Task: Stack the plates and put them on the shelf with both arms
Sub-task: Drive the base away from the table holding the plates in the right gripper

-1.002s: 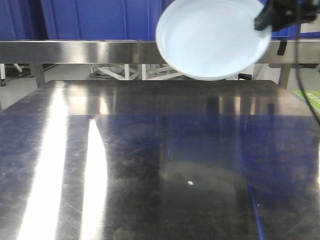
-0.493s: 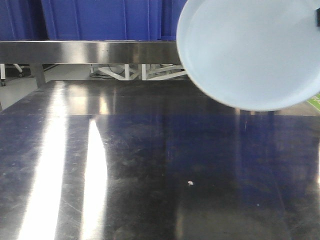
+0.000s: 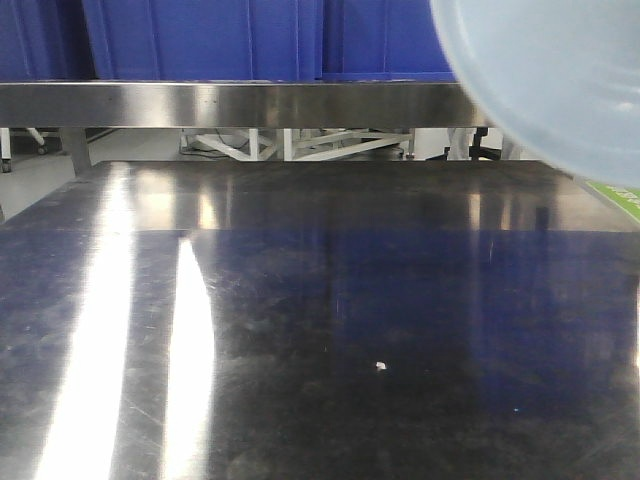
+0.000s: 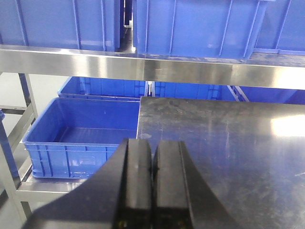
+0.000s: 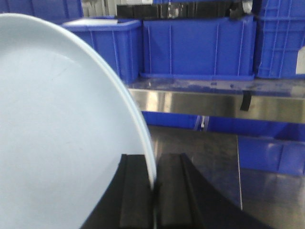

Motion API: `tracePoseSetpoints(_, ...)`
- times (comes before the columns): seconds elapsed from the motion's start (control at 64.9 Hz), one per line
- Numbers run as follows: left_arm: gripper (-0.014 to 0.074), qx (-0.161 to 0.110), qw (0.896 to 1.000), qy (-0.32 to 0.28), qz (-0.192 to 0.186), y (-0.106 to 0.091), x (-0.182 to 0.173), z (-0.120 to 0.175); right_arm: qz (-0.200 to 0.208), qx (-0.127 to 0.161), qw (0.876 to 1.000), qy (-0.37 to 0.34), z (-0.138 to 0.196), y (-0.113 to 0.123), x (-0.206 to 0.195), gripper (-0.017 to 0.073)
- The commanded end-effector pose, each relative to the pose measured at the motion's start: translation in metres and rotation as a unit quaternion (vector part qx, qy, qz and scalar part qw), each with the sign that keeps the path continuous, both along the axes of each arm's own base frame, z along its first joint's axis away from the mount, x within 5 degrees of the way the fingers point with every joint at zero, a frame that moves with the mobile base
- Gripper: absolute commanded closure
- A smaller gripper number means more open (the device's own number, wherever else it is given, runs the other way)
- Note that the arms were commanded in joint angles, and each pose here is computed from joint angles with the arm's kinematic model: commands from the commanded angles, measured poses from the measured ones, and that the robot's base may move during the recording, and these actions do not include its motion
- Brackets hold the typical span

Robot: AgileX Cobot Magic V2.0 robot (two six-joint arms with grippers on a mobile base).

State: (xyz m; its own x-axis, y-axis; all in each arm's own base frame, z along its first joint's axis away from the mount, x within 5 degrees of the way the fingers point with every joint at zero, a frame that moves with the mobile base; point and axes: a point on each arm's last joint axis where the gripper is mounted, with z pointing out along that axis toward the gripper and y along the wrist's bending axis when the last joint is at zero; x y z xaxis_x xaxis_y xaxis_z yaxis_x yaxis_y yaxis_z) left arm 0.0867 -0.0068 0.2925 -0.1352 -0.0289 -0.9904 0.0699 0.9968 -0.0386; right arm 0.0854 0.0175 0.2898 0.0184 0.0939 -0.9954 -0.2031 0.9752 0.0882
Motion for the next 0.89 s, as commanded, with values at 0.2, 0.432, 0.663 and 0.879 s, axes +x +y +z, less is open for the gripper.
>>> tracePoseSetpoints(0.2,0.0512,-0.011,0.999,-0.050,0.013,0.0022,0.0000,0.0167,-0.003,0.014,0.998,-0.066,0.0193,-0.0023,-0.0085,0.0511)
tracePoseSetpoints(0.432,0.0512,-0.011,0.999,-0.050,0.013,0.0022,0.0000,0.0167,-0.003,0.014,0.998,-0.066,0.0193,-0.0023,-0.0085,0.0511)
tracePoseSetpoints(0.663,0.0512,-0.011,0.999,-0.050,0.013,0.0022,0.0000,0.0167,-0.003,0.014,0.998,-0.066,0.0193,-0.0023,-0.0085,0.0511)
tracePoseSetpoints(0.879,0.0512,-0.011,0.999,-0.050,0.013,0.0022,0.0000,0.0167,-0.003,0.014,0.998,-0.066,0.0193,-0.0023,-0.0085,0.0511)
